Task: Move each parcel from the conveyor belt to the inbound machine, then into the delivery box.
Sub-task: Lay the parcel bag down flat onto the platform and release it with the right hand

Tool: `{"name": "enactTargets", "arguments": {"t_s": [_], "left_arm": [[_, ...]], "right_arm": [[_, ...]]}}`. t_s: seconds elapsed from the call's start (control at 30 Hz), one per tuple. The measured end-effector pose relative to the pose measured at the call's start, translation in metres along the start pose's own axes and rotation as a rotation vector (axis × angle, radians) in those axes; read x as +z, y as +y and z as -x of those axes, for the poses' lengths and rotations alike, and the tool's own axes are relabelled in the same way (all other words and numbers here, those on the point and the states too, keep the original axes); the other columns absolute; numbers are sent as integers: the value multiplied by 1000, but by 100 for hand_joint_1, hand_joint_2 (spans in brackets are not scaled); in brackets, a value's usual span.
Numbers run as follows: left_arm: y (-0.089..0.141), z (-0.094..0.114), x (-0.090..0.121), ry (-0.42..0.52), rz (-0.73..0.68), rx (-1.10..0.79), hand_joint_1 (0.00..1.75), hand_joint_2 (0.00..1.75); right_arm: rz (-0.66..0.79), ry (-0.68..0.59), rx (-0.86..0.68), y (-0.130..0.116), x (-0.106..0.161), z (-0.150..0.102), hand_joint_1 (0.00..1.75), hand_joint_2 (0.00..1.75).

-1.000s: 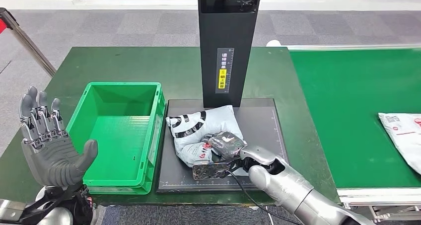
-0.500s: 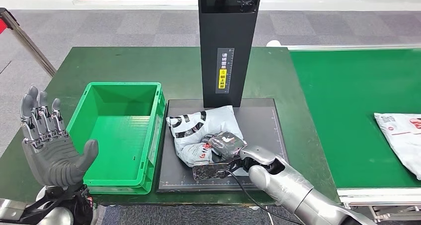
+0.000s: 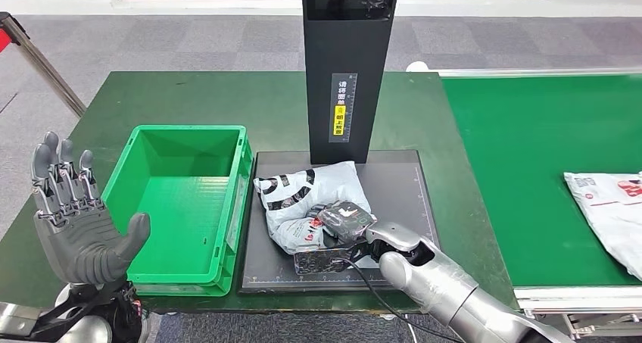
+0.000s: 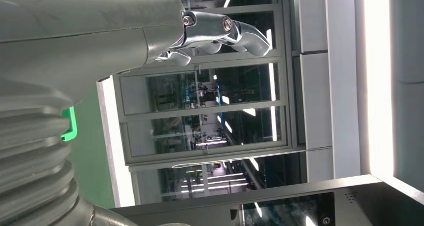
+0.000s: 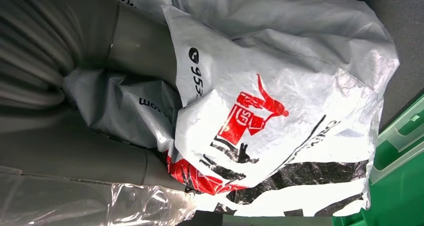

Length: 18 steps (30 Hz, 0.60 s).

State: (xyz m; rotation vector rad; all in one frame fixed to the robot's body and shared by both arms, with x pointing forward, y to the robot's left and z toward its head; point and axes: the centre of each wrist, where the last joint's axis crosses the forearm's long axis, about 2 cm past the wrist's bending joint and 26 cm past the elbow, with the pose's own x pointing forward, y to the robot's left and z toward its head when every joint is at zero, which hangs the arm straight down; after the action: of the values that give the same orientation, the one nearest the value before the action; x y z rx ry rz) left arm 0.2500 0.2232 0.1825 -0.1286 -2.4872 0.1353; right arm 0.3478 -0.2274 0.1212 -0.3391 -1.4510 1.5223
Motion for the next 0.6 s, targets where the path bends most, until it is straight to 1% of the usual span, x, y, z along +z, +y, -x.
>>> {"name": "enactTargets", "arguments": {"t_s": [0.47, 0.6], "left_arm": [[0, 0, 0, 1, 0, 0, 0, 175], [0, 0, 0, 1, 0, 0, 0, 175]], "right_arm": [[-1, 1, 1, 0, 0, 1, 175, 175], [-1, 1, 1, 0, 0, 1, 0, 175]]}}
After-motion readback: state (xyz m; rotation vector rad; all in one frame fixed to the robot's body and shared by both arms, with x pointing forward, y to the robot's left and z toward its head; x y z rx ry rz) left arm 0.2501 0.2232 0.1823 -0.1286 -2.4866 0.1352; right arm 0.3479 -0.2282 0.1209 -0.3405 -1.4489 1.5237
